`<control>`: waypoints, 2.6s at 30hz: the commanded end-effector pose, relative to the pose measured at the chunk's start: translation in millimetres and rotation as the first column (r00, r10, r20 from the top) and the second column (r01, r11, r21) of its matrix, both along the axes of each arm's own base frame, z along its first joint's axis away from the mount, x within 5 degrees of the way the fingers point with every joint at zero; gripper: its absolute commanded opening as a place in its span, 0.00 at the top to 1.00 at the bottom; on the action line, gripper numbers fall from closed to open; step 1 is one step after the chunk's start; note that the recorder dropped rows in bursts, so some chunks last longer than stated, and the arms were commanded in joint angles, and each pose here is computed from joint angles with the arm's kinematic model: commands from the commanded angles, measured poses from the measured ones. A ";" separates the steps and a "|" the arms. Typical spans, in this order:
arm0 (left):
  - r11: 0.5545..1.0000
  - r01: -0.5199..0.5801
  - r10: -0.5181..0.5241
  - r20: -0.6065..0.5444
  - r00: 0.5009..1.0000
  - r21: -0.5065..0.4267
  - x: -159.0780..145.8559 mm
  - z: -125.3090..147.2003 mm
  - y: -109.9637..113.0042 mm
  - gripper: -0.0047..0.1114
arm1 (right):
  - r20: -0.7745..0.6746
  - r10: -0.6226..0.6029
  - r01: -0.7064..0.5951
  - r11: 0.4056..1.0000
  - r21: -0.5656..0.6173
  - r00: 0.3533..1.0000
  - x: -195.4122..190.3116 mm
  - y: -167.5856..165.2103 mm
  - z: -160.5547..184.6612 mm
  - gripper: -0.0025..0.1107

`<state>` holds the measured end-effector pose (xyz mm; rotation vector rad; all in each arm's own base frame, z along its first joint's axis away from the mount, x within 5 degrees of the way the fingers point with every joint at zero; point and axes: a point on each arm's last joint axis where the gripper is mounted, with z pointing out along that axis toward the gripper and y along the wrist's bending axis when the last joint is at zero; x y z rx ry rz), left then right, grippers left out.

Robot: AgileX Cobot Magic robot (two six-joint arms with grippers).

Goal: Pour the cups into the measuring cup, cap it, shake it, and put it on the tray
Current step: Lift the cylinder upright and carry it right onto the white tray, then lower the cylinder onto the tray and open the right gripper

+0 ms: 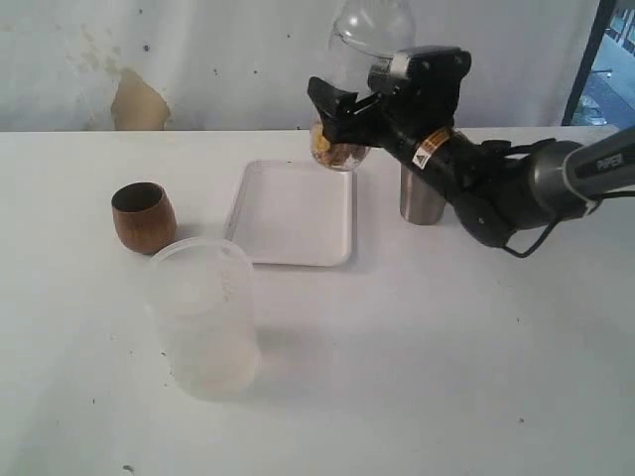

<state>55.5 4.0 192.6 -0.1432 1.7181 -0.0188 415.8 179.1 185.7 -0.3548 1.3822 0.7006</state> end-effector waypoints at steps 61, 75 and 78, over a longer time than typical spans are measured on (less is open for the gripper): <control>1.000 0.000 0.000 0.008 1.000 -0.002 -0.2 -0.6 -0.1 0.96 | -0.053 0.197 -0.203 0.904 -0.376 0.979 18.7 54.9 -59.9 0.05; 1.000 0.000 0.000 0.008 1.000 -0.002 -0.2 -0.6 -0.1 0.96 | -0.084 0.115 -0.140 0.893 -0.427 0.990 22.2 48.7 -38.3 0.05; 1.000 0.000 0.000 0.008 1.000 -0.002 -0.2 -0.6 -0.1 0.96 | -0.092 0.087 -0.120 0.885 -0.450 0.992 22.6 46.2 -29.3 0.05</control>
